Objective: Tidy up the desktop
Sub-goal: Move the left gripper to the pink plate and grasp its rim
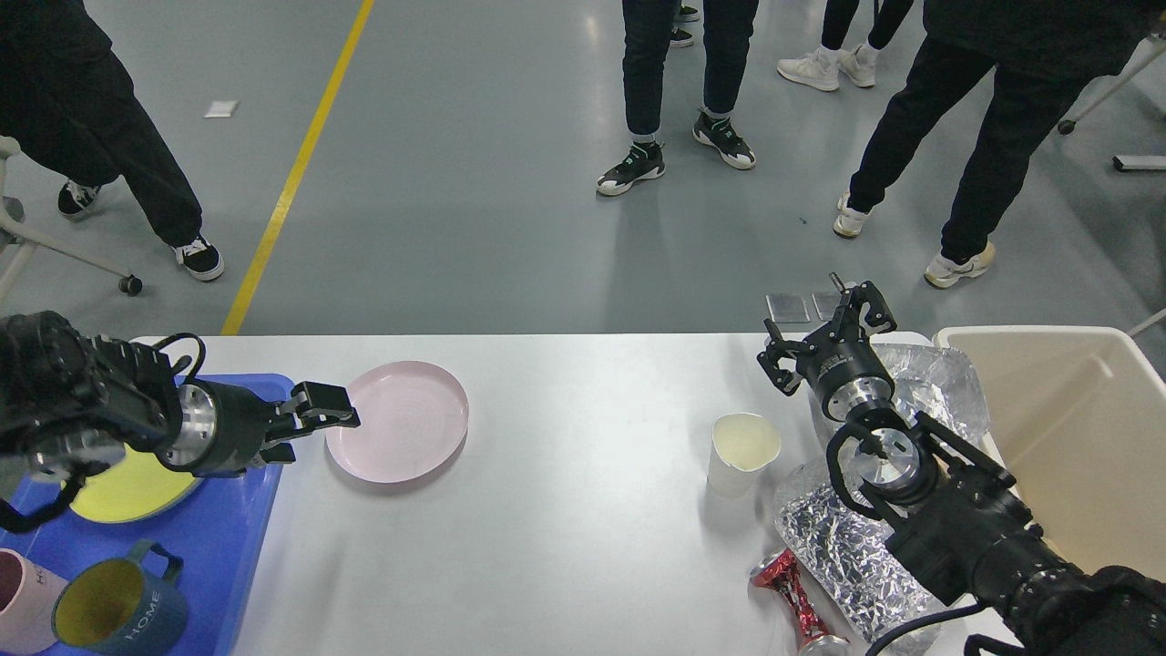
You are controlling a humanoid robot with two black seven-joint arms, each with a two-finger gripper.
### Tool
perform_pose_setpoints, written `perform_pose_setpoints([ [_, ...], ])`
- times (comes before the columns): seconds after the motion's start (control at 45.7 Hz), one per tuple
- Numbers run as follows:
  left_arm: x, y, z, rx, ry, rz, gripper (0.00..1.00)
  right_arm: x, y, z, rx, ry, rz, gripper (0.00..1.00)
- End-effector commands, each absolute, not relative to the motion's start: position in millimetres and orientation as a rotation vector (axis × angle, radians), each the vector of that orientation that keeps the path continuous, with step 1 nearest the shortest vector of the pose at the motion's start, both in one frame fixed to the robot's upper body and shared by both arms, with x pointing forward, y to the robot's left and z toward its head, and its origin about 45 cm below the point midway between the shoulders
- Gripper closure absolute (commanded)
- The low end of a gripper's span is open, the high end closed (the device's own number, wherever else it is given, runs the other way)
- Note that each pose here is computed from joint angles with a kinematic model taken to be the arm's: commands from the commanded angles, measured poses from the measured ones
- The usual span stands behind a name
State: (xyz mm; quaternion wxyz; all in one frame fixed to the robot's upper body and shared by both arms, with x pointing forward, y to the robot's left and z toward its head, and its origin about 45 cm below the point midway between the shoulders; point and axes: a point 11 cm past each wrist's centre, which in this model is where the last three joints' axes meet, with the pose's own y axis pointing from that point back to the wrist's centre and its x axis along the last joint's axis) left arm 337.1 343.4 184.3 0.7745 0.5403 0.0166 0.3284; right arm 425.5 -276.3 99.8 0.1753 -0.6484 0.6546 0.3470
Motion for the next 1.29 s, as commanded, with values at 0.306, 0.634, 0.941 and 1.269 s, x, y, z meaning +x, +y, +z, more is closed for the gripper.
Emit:
perform_pose_setpoints([
  [0.306, 345.9, 335.7, 97.6, 1.188, 0.107, 1.024, 0.1, 425.4, -276.3, 99.7, -1.837, 1.855, 0.983, 0.0],
  [0.634, 342.3, 345.4, 68.7, 1.21, 0.133, 1.134, 0.1, 425.4, -276.3, 99.7, -1.837, 1.855, 0.983, 0.0],
  [0.941, 343.3, 348.3, 62.5, 1.218, 0.137, 1.155, 0.16, 425.4, -276.3, 99.7, -1.837, 1.855, 0.983, 0.0],
  [1.269, 338.1, 343.1, 55.2, 1.222, 0.148, 1.139, 0.32, 425.4, -276.3, 99.7, -1.837, 1.855, 0.983, 0.0],
])
